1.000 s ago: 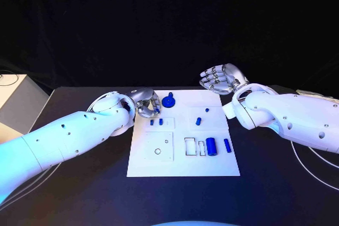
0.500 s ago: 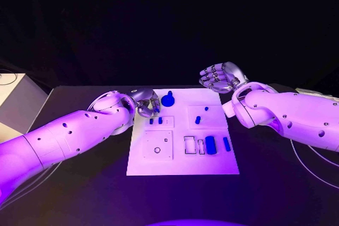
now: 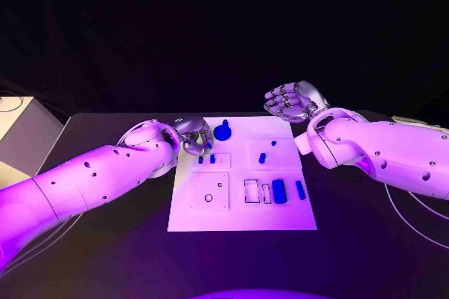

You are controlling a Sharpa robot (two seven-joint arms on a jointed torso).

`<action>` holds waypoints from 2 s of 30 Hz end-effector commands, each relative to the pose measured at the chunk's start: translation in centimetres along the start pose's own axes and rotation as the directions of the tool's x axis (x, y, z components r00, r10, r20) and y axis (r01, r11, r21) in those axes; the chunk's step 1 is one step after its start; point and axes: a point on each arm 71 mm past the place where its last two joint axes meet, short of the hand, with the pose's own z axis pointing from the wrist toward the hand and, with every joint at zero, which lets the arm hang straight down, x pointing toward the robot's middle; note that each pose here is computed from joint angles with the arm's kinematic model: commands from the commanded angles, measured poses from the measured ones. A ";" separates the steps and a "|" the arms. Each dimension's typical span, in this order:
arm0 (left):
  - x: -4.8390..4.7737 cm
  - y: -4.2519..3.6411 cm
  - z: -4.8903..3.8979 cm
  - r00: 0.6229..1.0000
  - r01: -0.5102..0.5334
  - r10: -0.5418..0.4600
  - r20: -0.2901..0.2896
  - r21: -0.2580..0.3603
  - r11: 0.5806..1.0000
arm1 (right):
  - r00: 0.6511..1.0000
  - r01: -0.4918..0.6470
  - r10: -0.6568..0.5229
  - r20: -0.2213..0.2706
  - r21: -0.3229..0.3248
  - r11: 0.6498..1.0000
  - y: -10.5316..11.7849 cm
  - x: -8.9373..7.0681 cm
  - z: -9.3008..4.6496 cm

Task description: Assemble the parts on the task board

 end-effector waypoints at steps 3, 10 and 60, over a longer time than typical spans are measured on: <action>0.60 0.00 -0.02 0.999 -0.002 0.001 -0.046 -0.009 1.000 | 1.000 0.008 -0.008 -0.004 -0.018 1.000 0.2 0.1 0.0; 0.61 0.03 -0.04 0.999 -0.002 0.001 -0.047 -0.018 1.000 | 1.000 0.008 -0.008 -0.004 -0.017 1.000 0.1 0.0 0.0; -0.40 2.11 -0.74 1.000 0.005 -0.004 0.014 -0.061 0.998 | 0.985 0.103 -0.112 -0.129 -0.074 0.992 -0.3 0.1 -0.1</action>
